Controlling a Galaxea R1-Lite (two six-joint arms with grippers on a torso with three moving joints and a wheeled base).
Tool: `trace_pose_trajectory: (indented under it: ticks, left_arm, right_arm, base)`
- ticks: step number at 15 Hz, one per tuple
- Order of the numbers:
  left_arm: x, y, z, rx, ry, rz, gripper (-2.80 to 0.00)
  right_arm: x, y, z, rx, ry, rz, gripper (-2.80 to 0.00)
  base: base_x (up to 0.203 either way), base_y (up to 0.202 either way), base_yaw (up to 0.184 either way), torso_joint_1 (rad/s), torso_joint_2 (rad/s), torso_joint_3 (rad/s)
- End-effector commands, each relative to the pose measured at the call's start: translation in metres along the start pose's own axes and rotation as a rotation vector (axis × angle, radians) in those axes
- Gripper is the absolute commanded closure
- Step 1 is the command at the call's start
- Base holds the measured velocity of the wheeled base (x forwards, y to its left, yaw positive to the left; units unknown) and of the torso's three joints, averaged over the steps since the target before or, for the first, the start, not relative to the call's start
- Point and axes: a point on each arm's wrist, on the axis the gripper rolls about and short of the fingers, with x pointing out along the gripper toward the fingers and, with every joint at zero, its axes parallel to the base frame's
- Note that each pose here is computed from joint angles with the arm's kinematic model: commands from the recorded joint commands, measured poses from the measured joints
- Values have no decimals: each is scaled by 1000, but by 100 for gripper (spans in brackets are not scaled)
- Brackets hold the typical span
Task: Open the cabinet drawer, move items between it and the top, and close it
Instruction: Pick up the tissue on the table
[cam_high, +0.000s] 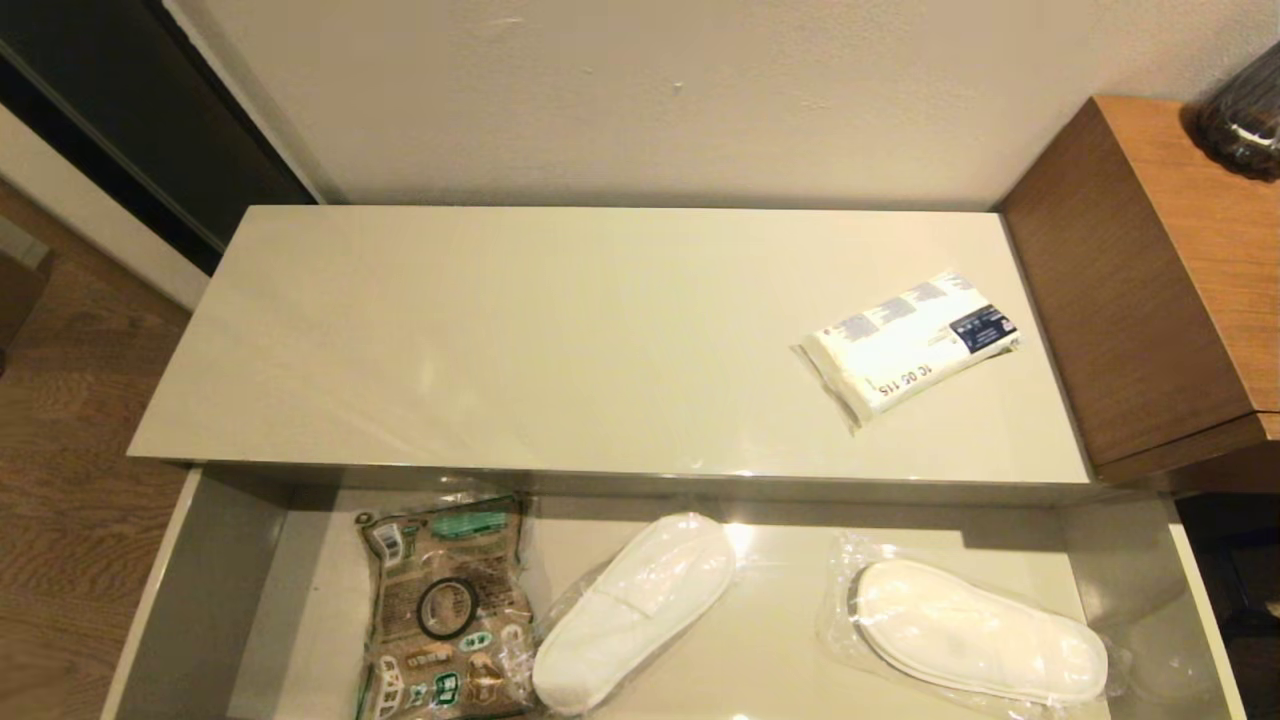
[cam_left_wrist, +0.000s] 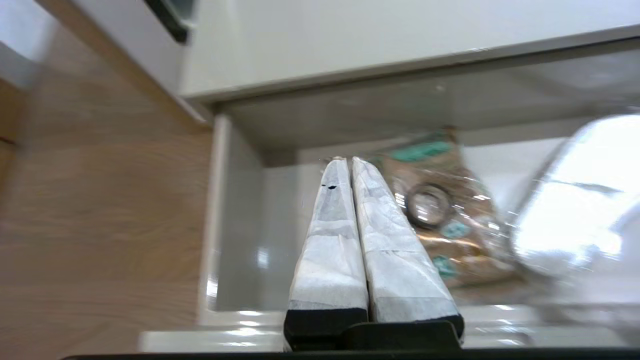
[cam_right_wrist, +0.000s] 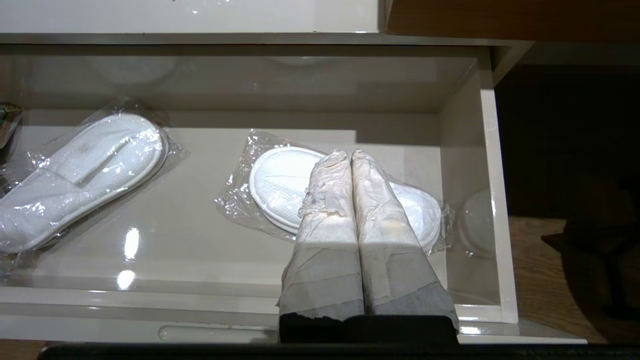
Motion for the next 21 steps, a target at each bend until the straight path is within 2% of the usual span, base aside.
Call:
trace_pose_trajectory:
  ticks: [1, 2, 3, 4, 6, 7, 21]
  left_arm:
    - [0, -1, -3, -31, 25, -30, 0]
    - [0, -2, -6, -63, 52, -56, 0]
    - [0, -2, -7, -66, 64, -64, 0]
    - [-1, -3, -11, -73, 108, -74, 0]
    - [-1, -3, -12, -131, 114, -62, 0]
    - [-1, -3, -11, -141, 113, -58, 0]
    - [-1, -3, -12, -141, 114, -58, 0]
  right_arm:
    - [0, 0, 0, 0, 1, 0, 0]
    - [0, 0, 0, 0, 1, 0, 0]
    - [0, 0, 0, 0, 1, 0, 0]
    - [0, 0, 0, 0, 1, 0, 0]
    - [0, 0, 0, 0, 1, 0, 0]
    - [0, 0, 0, 0, 1, 0, 0]
    - [0, 0, 0, 0, 1, 0, 0]
  base:
    - [0, 0, 0, 0, 0, 0]
    - [0, 0, 0, 0, 0, 0]
    - [0, 0, 0, 0, 0, 0]
    - [0, 0, 0, 0, 0, 0]
    - [0, 0, 0, 0, 0, 0]
    - [0, 0, 0, 0, 0, 0]
    - [0, 0, 0, 0, 0, 0]
